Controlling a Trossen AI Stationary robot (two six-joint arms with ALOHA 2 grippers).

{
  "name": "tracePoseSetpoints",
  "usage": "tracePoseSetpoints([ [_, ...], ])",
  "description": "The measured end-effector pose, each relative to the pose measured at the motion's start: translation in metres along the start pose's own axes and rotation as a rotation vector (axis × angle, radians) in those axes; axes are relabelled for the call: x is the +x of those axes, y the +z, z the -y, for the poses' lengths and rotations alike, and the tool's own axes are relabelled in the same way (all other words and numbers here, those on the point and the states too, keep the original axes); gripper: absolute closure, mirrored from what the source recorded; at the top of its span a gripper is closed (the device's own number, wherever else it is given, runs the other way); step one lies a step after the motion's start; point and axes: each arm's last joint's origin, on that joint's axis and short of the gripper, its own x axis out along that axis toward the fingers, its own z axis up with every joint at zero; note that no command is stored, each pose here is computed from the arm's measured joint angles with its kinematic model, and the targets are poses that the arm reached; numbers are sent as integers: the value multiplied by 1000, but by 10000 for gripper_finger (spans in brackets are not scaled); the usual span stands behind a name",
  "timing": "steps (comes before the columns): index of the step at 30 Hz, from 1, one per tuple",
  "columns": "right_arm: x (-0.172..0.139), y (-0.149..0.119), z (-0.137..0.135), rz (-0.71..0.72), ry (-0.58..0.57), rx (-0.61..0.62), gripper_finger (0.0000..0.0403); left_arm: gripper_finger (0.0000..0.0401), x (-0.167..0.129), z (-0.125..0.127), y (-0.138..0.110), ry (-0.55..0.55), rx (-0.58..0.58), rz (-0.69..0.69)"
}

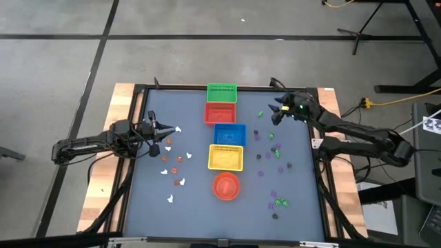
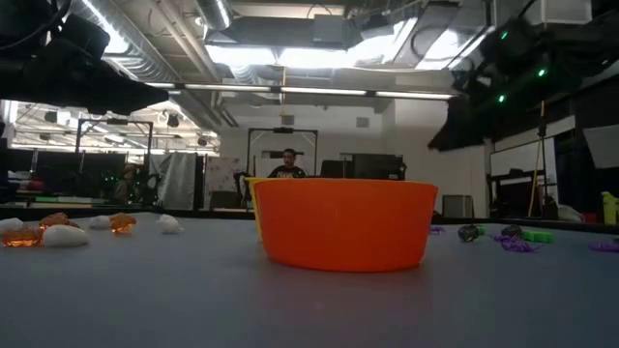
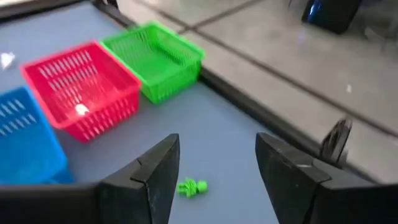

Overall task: Sort Halloween decoration
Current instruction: Put the green skeleton toy into the green bin

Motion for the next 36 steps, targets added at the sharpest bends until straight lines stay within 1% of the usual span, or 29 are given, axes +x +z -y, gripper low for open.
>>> tracePoseSetpoints([
  [3,15,-8,9,-66,-12,41,191,337,0,0,0,0,0,0],
  [6,30,-13,13,-77,-18,100,191,337,0,0,0,1,0,0],
  [9,44,-16,12,-67,12,104,191,337,0,0,0,0,0,0],
  [15,62,-23,8,-45,170,-18,191,337,0,0,0,1,0,0],
  [21,75,-32,7,-91,186,-160,191,337,0,0,0,1,-1,0],
  [30,92,-35,7,-127,204,-318,191,337,0,0,0,1,-1,0],
  [32,93,-36,7,-137,216,-338,191,337,0,0,0,1,-1,0],
  [36,94,-36,6,-163,254,-335,191,337,0,0,0,1,-2,0],
])
